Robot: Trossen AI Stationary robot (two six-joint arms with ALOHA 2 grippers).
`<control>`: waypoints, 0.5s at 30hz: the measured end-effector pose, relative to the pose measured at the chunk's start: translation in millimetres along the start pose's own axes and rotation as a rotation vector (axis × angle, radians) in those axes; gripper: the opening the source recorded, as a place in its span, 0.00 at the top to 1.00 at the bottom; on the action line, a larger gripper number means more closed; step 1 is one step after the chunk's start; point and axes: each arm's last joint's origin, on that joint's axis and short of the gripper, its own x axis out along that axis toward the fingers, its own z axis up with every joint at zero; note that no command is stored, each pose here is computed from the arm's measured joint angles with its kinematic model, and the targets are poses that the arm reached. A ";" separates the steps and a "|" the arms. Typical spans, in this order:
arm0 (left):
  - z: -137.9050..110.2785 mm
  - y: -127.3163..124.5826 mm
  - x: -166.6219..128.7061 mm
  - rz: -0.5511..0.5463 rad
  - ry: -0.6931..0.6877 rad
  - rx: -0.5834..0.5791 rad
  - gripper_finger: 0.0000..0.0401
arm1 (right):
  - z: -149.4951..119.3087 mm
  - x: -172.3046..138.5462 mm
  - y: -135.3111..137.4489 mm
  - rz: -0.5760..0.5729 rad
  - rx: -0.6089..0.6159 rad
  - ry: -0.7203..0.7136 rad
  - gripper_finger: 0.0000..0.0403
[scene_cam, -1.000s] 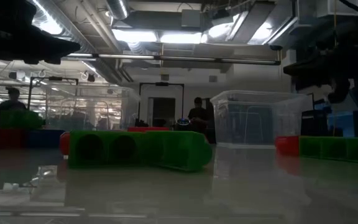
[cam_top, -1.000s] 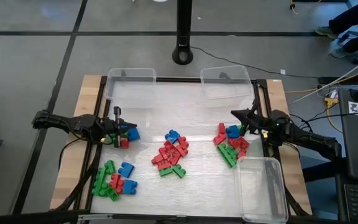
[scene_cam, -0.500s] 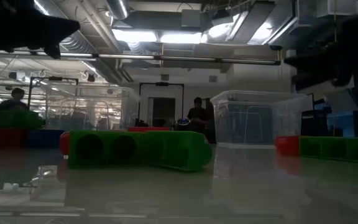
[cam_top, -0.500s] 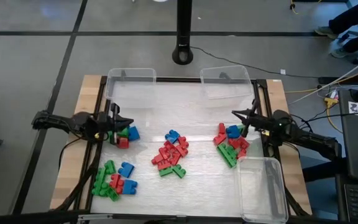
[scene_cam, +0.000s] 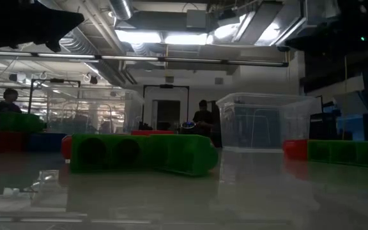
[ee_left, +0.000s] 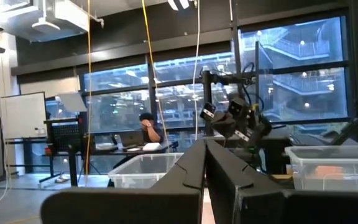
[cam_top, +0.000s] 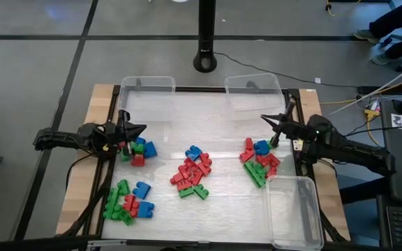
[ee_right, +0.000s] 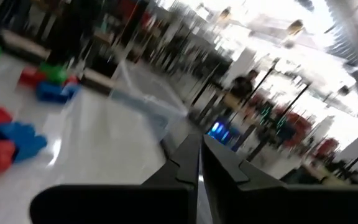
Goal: Sort blocks
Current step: Put the red game piece into the top right transparent bin
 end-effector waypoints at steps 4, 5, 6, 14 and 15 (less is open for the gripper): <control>0.6 0.5 0.1 0.005 -0.006 -0.001 0.99 | 19.0 19.5 -10.7 0.132 -0.020 0.137 0.95; 0.5 0.5 0.1 0.005 -0.005 -0.002 0.99 | 24.3 24.8 -13.5 0.166 -0.024 0.165 0.95; 0.4 0.5 0.1 0.005 -0.004 -0.001 0.99 | 29.9 29.4 -16.8 0.195 -0.024 0.191 0.95; 0.1 0.4 0.1 0.004 -0.001 -0.002 0.99 | 54.1 70.2 -30.6 0.377 -0.021 0.430 0.95; 0.1 0.4 0.1 0.004 -0.002 -0.002 0.99 | 55.5 74.9 -31.3 0.393 -0.019 0.452 0.95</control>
